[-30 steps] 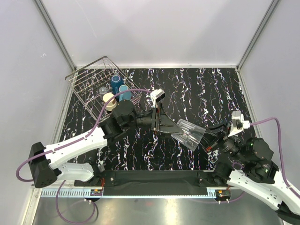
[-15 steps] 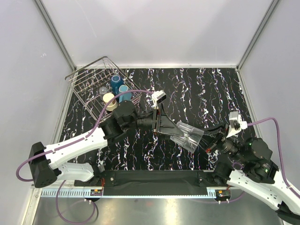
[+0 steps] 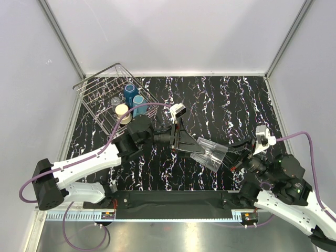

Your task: Load the cups into the dish rack

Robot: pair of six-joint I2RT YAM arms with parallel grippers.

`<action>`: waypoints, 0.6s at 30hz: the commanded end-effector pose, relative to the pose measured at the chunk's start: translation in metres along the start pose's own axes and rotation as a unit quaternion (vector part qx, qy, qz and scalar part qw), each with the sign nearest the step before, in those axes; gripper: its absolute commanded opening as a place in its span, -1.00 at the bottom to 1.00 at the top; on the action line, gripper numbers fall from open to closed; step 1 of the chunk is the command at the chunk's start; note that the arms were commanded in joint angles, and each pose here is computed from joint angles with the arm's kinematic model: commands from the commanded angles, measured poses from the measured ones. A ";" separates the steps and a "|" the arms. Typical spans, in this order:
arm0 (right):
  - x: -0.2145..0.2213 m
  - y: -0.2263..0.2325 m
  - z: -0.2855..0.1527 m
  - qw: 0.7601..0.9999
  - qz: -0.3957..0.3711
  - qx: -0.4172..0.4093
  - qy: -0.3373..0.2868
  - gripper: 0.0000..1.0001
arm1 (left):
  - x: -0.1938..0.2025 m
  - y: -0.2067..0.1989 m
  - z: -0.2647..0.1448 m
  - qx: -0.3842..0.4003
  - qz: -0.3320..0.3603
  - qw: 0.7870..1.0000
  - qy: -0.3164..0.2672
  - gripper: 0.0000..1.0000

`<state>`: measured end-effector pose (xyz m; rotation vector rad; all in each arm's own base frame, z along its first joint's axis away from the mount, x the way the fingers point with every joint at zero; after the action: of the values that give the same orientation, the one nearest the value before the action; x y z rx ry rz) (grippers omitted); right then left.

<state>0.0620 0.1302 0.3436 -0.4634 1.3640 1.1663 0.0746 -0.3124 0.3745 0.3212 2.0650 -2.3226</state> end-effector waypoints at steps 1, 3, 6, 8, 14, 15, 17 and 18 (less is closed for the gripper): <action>0.004 -0.001 0.001 1.000 -0.010 0.003 0.026 -0.75 | 0.003 -0.028 -0.002 0.066 0.033 0.997 0.013 -1.00; 0.003 -0.003 0.000 1.000 -0.009 0.015 0.025 -0.13 | 0.003 -0.025 -0.002 0.056 0.033 0.998 0.010 -1.00; 0.001 -0.007 -0.004 0.999 -0.004 0.041 0.021 0.28 | 0.001 -0.019 -0.006 0.033 0.035 0.999 -0.001 -1.00; 0.001 -0.011 -0.010 0.998 -0.003 0.058 0.020 0.54 | -0.003 -0.019 -0.011 0.025 0.039 0.999 -0.012 -1.00; -0.002 -0.017 -0.029 0.995 0.007 0.095 0.006 0.76 | -0.019 -0.010 -0.034 -0.067 0.067 0.994 -0.058 -1.00; -0.001 -0.018 -0.033 0.995 0.013 0.103 0.007 0.78 | -0.021 0.004 -0.041 -0.115 0.067 0.989 -0.065 -1.00; -0.007 -0.024 -0.043 0.990 0.019 0.141 -0.017 0.79 | -0.032 0.004 -0.056 -0.154 0.080 0.980 -0.094 -1.00; -0.010 -0.027 -0.047 0.986 0.035 0.162 -0.028 0.79 | -0.033 0.014 -0.067 -0.200 0.081 0.971 -0.103 -1.00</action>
<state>0.0625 0.1000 0.3193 -0.3274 1.5098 1.0255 0.1110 -0.2802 0.3567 0.1987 2.2052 -1.9639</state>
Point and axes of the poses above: each gripper's point midway between its finger pads, its own z axis out along the fingers, its own y axis along the line the jaws close on, x = y × z, the point moved 7 cm from there along -z, back along the fingers, and after that the axes turned 2 degrees about -z, right-handed, at the moved point
